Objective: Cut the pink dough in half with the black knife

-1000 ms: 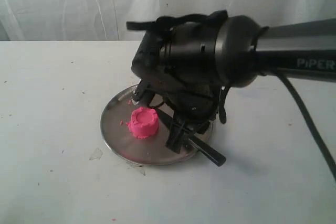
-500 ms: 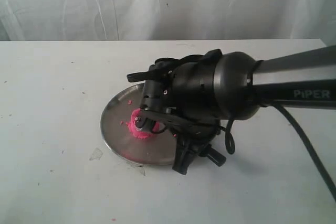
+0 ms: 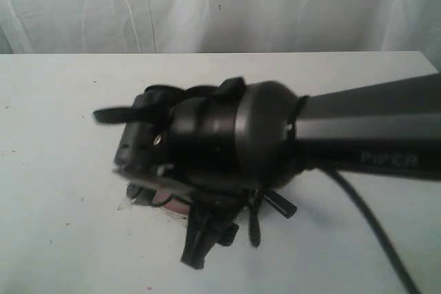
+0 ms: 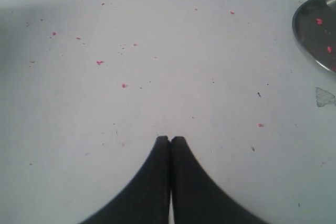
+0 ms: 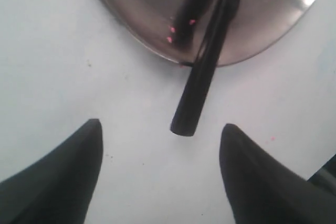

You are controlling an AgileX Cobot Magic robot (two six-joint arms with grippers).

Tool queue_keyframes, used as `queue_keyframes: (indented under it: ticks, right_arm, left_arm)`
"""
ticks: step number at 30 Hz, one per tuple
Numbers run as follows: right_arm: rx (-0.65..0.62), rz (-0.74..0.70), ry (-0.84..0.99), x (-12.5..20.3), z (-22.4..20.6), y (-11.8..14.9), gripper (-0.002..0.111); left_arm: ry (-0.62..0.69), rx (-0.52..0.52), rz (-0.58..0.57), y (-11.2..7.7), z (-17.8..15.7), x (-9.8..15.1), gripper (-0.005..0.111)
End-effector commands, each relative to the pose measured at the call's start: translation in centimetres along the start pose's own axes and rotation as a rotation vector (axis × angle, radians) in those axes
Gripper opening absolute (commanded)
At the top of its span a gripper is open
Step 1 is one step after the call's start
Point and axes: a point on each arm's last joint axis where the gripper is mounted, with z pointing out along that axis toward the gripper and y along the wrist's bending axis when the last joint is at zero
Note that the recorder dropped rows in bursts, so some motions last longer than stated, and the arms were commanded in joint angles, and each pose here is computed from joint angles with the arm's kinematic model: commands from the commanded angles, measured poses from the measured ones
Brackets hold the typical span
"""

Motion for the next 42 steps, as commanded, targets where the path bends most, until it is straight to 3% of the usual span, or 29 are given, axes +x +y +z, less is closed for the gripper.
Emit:
queue_keyframes:
  ticks: [1,12,19,42]
  right_arm:
    - [0.178,0.047,-0.038,-1.1,0.4,0.8,0.060]
    - [0.209,0.133,0.082,-0.6,5.0,2.3,0.056]
    - [0.276,0.135,0.142,1.2,7.2,1.2,0.056]
    - [0.309,0.128,0.079,0.7,8.2,0.4,0.056]
  left_arm:
    - [-0.003,0.005,0.000,0.0,0.0,0.1,0.000]
    - [-0.003,0.005,0.000,0.0,0.0,0.1,0.000]
    - [-0.003,0.005,0.000,0.0,0.0,0.1,0.000]
    - [-0.003,0.005,0.000,0.0,0.0,0.1,0.000]
